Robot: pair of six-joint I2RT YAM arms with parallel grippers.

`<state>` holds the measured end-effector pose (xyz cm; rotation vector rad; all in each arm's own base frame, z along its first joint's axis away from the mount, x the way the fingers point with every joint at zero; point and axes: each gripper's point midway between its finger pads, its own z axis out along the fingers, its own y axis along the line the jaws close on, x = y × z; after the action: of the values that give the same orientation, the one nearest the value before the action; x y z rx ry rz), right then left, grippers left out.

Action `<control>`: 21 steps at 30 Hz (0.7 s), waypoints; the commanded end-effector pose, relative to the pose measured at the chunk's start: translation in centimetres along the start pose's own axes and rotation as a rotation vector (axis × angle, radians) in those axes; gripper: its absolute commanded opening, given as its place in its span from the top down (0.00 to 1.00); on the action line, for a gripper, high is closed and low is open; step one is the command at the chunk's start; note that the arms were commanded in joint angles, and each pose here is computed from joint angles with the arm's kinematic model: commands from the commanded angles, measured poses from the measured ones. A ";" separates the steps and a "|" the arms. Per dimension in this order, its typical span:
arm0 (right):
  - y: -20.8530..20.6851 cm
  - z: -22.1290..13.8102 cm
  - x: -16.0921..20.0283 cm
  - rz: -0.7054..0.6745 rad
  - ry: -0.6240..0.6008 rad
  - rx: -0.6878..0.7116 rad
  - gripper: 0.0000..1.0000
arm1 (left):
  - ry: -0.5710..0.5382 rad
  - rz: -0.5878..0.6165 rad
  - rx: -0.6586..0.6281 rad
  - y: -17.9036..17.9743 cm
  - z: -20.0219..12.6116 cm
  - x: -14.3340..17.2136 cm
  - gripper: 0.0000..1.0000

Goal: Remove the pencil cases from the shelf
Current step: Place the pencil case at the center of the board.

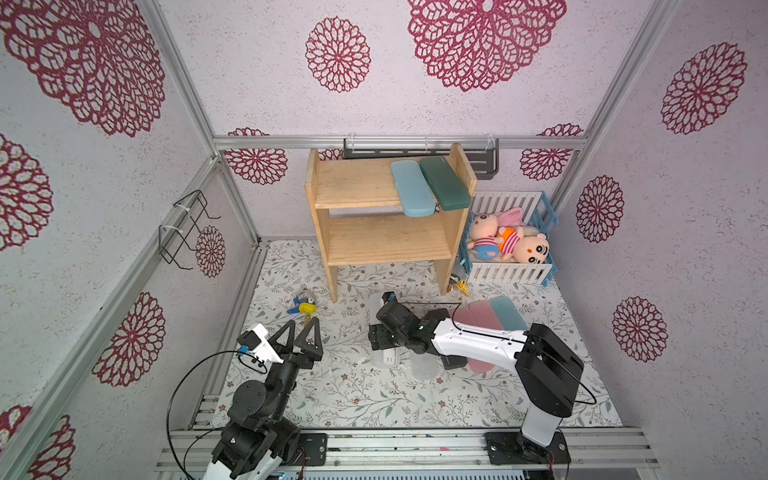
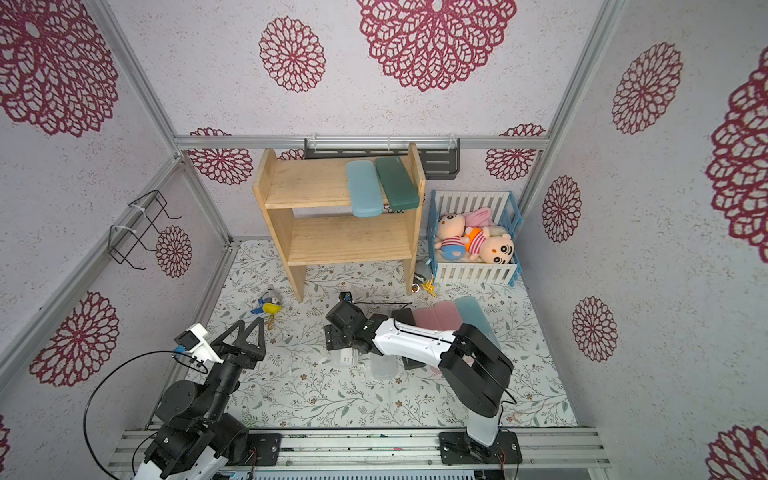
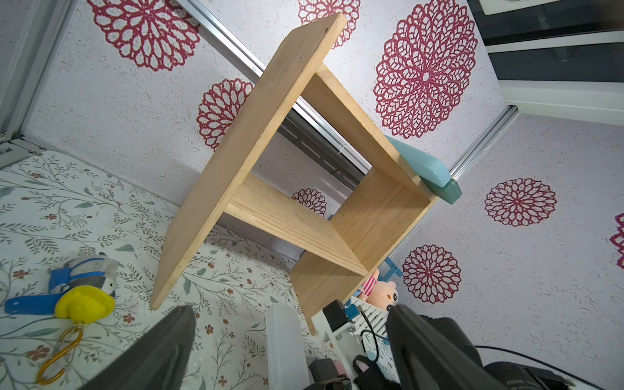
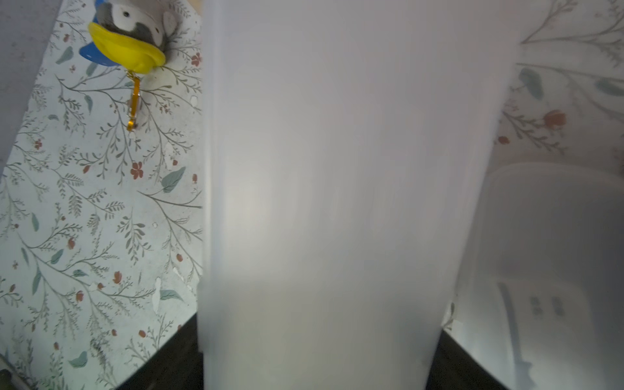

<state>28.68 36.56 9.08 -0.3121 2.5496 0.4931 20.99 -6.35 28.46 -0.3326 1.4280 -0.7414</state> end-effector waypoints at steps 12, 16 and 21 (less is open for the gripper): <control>-2.9 1.8 2.2 0.026 0.054 0.115 0.13 | -0.005 -0.007 -0.058 1.2 -0.3 0.0 0.03; -4.5 1.8 3.3 0.029 0.072 0.157 0.09 | -0.001 -0.010 -0.065 1.2 -0.3 0.0 0.02; -5.5 1.6 3.8 0.025 0.074 0.189 0.02 | -0.004 -0.016 -0.071 1.1 -0.2 -0.2 0.03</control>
<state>27.45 32.80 3.09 -0.2759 2.6763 0.2788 21.20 -5.48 27.46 -0.3911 1.4517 -0.7045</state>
